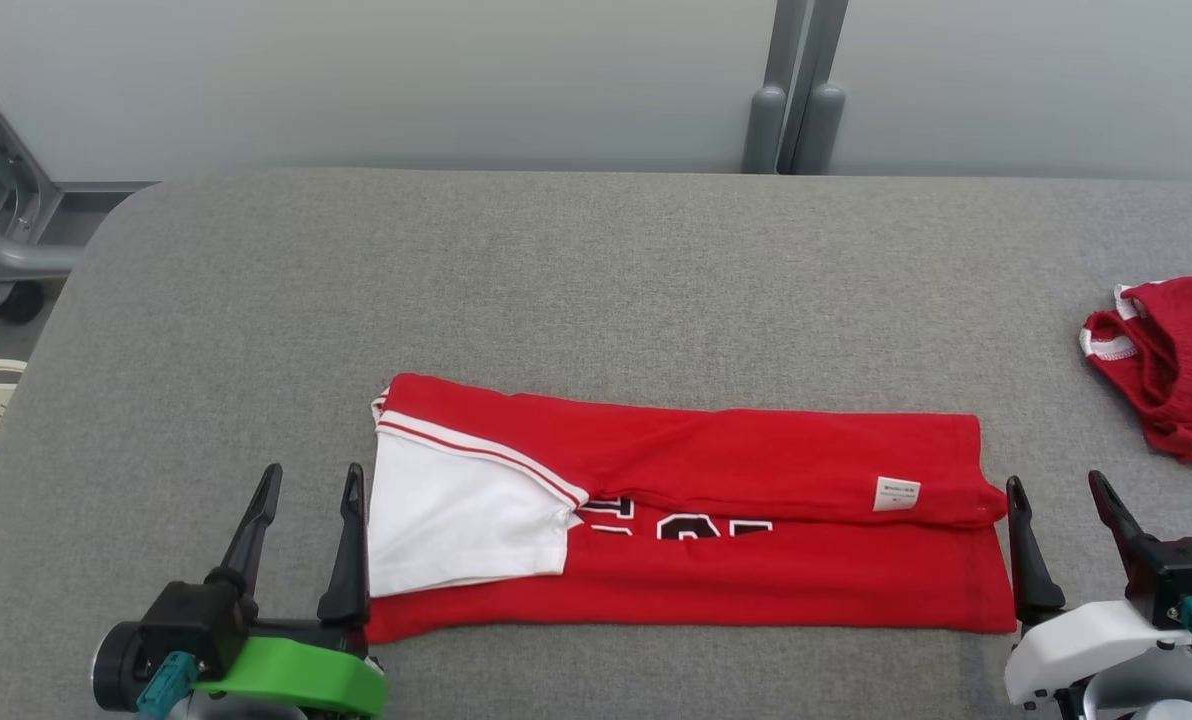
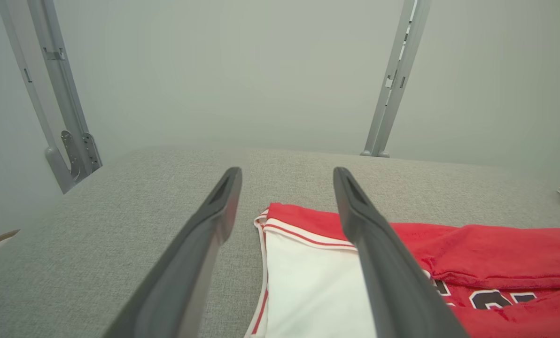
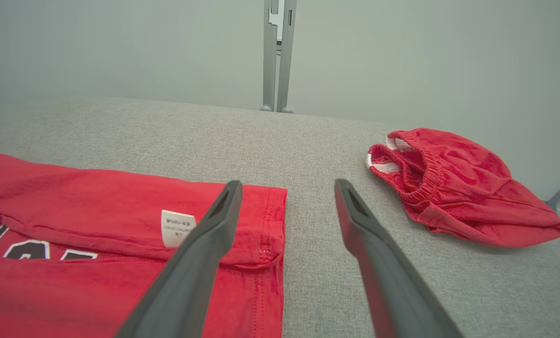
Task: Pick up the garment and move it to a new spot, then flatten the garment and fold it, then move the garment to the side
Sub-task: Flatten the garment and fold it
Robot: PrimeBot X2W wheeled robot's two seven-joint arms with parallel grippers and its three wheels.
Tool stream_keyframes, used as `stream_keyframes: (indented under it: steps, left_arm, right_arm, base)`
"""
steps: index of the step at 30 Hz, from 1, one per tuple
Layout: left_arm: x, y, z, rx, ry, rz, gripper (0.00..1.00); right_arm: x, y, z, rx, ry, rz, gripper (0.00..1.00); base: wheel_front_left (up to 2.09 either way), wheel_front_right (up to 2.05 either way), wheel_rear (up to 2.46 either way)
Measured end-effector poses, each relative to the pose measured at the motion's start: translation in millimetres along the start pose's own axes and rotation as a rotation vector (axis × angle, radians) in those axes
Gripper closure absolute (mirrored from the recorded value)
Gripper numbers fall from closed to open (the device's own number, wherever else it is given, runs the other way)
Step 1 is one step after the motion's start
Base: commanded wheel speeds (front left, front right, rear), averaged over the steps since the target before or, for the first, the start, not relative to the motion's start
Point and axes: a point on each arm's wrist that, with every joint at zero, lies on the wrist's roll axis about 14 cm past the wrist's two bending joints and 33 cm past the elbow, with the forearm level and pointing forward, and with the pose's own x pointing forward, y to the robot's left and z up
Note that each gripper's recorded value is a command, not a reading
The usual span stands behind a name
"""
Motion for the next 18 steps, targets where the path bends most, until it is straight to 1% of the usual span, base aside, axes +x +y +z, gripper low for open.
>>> stream_keyframes:
  steps: [6, 14, 16, 18]
  left_arm:
    - [-0.7, -1.1, -9.2, 0.002, 0.028, -0.008, 0.00]
    - [-0.2, -3.2, -15.8, -0.009, 0.046, -0.015, 0.00]
    - [-0.2, -3.7, -17.4, -0.012, 0.051, -0.016, 0.00]
    - [0.2, -4.0, -18.2, -0.013, 0.053, -0.016, 0.00]
  right_arm:
    - [3.1, 4.9, 1.4, 0.013, -0.006, 0.011, 0.00]
    - [6.3, 10.0, -3.6, 0.018, 0.020, 0.025, 0.00]
    - [7.7, 6.9, -4.3, 0.028, 0.032, 0.013, 0.00]
    - [8.8, -1.6, -9.0, 0.035, 0.073, -0.012, 0.00]
  base:
    - [0.00, 0.00, 0.00]
    - [0.00, 0.00, 0.00]
    - [0.00, 0.00, 0.00]
    - [0.00, 0.00, 0.00]
